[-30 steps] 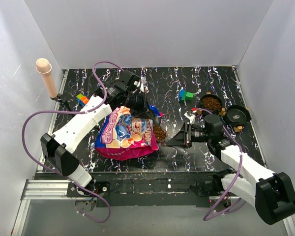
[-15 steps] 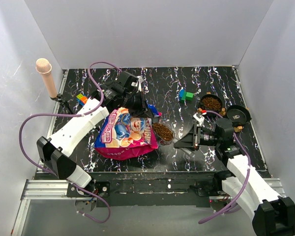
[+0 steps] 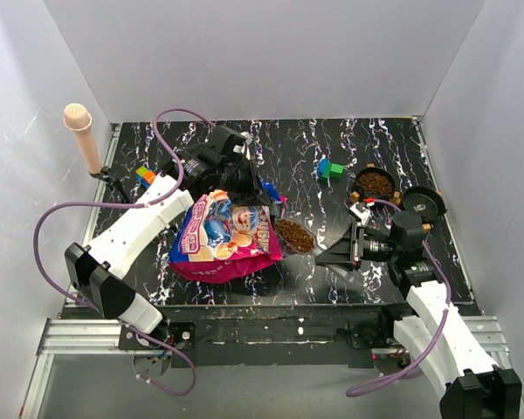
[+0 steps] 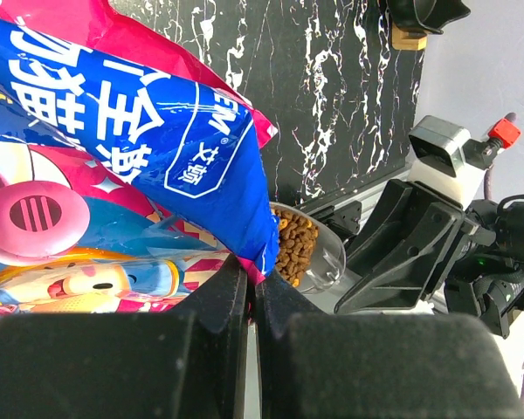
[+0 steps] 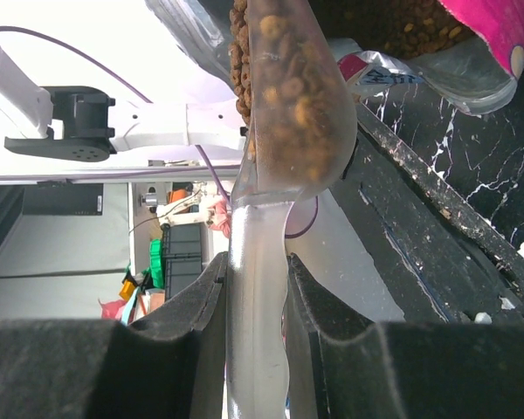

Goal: Serve the pet food

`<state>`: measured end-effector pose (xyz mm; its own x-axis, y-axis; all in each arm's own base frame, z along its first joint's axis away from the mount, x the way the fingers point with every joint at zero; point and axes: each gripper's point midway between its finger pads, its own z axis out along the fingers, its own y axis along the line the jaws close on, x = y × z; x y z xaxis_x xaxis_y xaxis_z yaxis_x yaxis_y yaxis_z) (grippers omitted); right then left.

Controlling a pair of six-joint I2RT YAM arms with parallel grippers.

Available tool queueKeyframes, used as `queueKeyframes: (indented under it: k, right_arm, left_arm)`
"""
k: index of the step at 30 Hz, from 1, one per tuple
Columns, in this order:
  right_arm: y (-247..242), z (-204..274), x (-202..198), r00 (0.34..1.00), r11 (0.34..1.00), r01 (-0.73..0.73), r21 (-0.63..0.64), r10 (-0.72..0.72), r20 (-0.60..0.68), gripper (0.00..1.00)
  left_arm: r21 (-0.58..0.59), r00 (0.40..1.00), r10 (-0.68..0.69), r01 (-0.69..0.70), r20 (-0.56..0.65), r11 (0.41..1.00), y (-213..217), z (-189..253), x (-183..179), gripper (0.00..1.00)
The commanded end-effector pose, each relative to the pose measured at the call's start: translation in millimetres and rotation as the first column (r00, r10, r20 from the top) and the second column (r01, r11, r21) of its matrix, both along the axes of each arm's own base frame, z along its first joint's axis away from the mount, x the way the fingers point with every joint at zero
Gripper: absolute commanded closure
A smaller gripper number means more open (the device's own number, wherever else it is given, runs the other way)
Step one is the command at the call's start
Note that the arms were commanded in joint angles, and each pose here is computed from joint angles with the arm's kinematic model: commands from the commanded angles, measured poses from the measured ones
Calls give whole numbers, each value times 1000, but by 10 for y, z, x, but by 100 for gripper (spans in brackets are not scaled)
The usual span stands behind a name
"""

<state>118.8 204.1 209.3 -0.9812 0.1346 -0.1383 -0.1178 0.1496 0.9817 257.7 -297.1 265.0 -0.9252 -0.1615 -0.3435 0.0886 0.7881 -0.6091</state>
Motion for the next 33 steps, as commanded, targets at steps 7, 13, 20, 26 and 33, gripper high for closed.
queueKeyframes:
  k: [7,13,20,26,33]
  right_arm:
    - [-23,312,35,995,999,-14,29,11,96,99]
    - [-14,250,105,995,1000,-25,13,24,94,99]
    - [-19,241,157,996,999,-28,-47,31,78,99]
    - [263,185,387,991,986,-117,-117,124,57,99]
    - [262,125,433,994,989,-100,-113,104,31,99]
  left_arm:
    - [-153,975,62,-29,212,988,-51,697,214,100]
    - [-213,977,15,31,211,977,-187,781,179,100]
    - [-265,982,0,52,191,963,-252,794,128,100]
    - [-300,986,-30,79,165,951,-328,786,85,100]
    - [-305,985,-24,76,170,949,-312,821,63,100]
